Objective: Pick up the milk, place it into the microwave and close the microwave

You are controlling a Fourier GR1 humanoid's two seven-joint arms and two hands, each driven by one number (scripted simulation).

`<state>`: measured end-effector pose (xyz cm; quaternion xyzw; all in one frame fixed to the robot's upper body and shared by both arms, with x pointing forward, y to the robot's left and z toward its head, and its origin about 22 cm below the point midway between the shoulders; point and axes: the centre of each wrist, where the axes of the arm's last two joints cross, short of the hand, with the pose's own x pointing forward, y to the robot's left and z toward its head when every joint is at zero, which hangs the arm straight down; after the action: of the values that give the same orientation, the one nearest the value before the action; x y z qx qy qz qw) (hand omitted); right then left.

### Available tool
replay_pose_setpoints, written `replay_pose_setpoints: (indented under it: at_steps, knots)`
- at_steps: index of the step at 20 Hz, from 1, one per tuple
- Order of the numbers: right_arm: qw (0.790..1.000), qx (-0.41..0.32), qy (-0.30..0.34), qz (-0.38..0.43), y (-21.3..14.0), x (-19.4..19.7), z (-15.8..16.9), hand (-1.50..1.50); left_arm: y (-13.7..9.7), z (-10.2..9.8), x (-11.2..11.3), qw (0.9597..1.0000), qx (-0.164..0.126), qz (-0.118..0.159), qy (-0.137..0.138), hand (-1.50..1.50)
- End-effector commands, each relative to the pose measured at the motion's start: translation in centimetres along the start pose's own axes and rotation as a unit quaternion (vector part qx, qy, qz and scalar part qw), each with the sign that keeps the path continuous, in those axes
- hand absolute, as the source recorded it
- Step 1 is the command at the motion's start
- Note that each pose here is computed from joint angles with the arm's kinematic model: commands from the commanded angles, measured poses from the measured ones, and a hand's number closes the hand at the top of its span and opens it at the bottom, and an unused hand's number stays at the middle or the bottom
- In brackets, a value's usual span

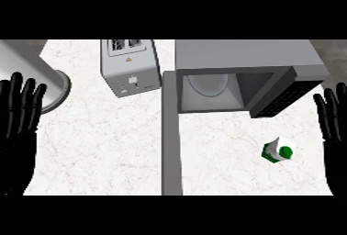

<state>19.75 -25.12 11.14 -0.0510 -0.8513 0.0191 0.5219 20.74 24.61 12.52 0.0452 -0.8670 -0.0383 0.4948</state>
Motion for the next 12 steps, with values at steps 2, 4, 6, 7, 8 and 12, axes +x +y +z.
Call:
replay_pose_setpoints:
  at_steps: [2, 4, 6, 7, 8, 12]
  knots:
    - [1.0, -0.006, -0.002, 0.02, -1.9, 0.1, 1.3, -1.5, -1.0, 1.2, -2.1, 0.9992, -0.034, 0.018, 0.0, -1.5]
    - [1.0, 0.003, -0.027, 0.008, -5.3, 0.6, -1.3, -1.5, -0.2, -3.0, -1.8, 0.9989, -0.043, 0.018, -0.009, -1.5]
    - [0.999, 0.014, -0.024, 0.02, -4.7, -0.4, -2.1, -1.5, 2.7, -3.2, -0.7, 0.9966, -0.075, 0.035, -0.005, -1.5]
    - [0.998, -0.001, 0.02, -0.063, -4.5, -0.3, -0.8, -1.5, 0.1, -1.4, -2.6, 0.9948, -0.026, 0.068, 0.07, -1.5]
    - [0.998, -0.015, 0.024, -0.063, -4.0, -1.5, -1.3, -1.5, 2.3, -0.4, -2.7, 0.996, -0.021, 0.069, 0.054, -1.5]
    - [0.997, -0.012, 0.035, -0.063, -4.3, -1.5, -2.2, -1.5, 1.6, -2.0, -1.0, 0.9963, -0.025, 0.063, 0.052, -1.5]
